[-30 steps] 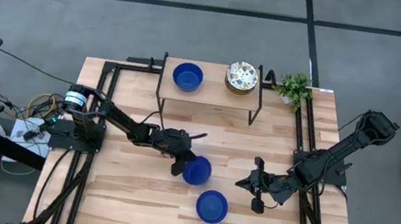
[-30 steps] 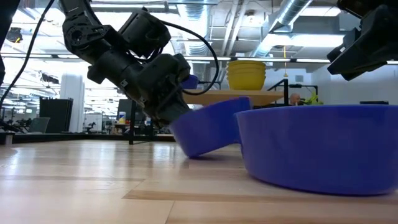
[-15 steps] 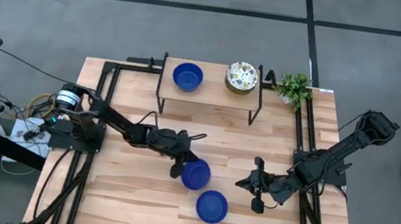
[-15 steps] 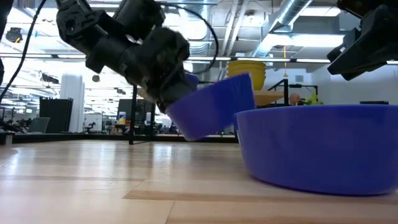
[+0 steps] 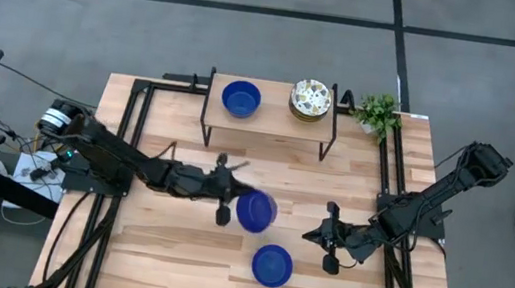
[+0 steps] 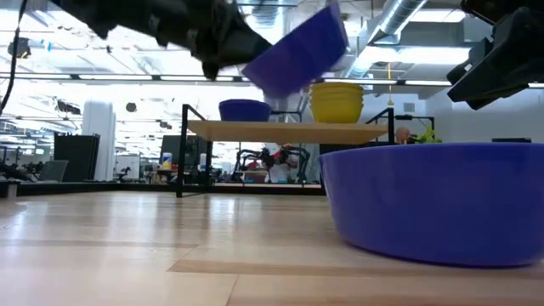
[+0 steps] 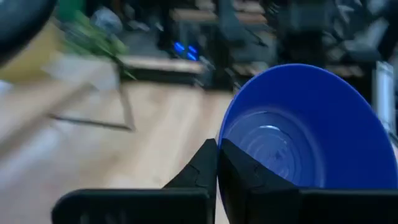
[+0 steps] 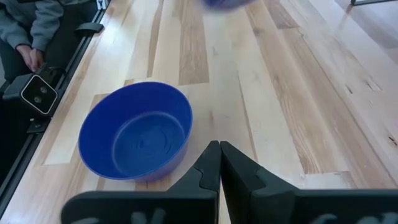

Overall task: Pick & Place Mini bowls
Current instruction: Stack the blue bowl on top of the blue bowl on the shelf

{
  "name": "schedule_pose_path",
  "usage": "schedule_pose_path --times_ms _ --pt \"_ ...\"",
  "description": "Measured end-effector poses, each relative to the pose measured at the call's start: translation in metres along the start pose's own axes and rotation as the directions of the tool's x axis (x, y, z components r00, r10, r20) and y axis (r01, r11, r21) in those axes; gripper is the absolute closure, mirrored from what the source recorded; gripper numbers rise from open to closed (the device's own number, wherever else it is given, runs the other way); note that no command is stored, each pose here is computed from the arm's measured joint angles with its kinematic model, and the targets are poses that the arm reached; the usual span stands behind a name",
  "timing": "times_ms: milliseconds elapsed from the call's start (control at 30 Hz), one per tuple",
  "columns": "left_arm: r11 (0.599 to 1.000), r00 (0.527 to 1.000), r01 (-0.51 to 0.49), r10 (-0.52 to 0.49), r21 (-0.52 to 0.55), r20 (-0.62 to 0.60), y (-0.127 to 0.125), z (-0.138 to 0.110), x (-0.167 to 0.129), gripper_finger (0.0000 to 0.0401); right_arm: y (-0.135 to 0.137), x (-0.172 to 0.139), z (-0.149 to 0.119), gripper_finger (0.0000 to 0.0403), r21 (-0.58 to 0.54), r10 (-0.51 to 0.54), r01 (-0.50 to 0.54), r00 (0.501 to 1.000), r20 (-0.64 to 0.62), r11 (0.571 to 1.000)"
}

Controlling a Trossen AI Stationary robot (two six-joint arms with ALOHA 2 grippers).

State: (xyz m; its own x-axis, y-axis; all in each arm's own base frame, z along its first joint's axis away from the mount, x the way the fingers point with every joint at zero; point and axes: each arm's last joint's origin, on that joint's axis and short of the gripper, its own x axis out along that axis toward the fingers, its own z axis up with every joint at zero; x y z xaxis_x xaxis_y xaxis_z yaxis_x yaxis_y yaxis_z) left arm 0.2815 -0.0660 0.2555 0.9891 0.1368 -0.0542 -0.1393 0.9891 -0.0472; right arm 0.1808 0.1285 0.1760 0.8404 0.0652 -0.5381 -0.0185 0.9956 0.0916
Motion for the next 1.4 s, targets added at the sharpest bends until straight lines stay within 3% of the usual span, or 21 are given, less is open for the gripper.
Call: schedule_pose_path --times_ms 133,267,467,633,800,967,1400 --pt "0.987 0.984 -0.163 0.161 0.015 0.077 0.017 0.027 -0.018 0.0392 0.000 0.000 0.000 0.0402 0.000 0.000 0.000 1.000 0.000 1.000" --pt "0.941 0.930 -0.338 0.333 0.004 0.157 0.039 0.051 -0.036 0.0394 0.000 0.000 0.000 0.0402 0.000 -0.001 0.001 1.000 0.001 1.000" --pt "0.837 0.805 -0.543 0.543 -0.072 0.240 0.086 0.077 -0.055 0.0393 -0.005 0.002 0.002 0.0402 0.013 -0.028 0.028 1.000 0.006 1.000" --pt "0.736 0.697 -0.664 0.673 -0.132 0.247 0.125 0.081 -0.058 0.0393 -0.011 0.005 0.005 0.0402 0.029 -0.055 0.055 0.998 0.008 0.998" --pt "0.741 0.706 -0.652 0.671 -0.161 0.224 0.150 0.083 -0.049 0.0394 -0.014 0.007 0.006 0.0402 0.038 -0.067 0.066 0.998 0.007 0.997" --pt "0.697 0.674 -0.694 0.717 -0.182 0.179 0.167 0.077 -0.042 0.0391 -0.014 0.007 0.006 0.0402 0.021 -0.062 0.062 0.998 0.007 0.998" --pt "0.675 0.667 -0.724 0.738 -0.143 0.108 0.175 0.064 -0.035 0.0389 -0.010 0.005 0.004 0.0402 0.011 -0.043 0.043 0.999 0.008 0.999"
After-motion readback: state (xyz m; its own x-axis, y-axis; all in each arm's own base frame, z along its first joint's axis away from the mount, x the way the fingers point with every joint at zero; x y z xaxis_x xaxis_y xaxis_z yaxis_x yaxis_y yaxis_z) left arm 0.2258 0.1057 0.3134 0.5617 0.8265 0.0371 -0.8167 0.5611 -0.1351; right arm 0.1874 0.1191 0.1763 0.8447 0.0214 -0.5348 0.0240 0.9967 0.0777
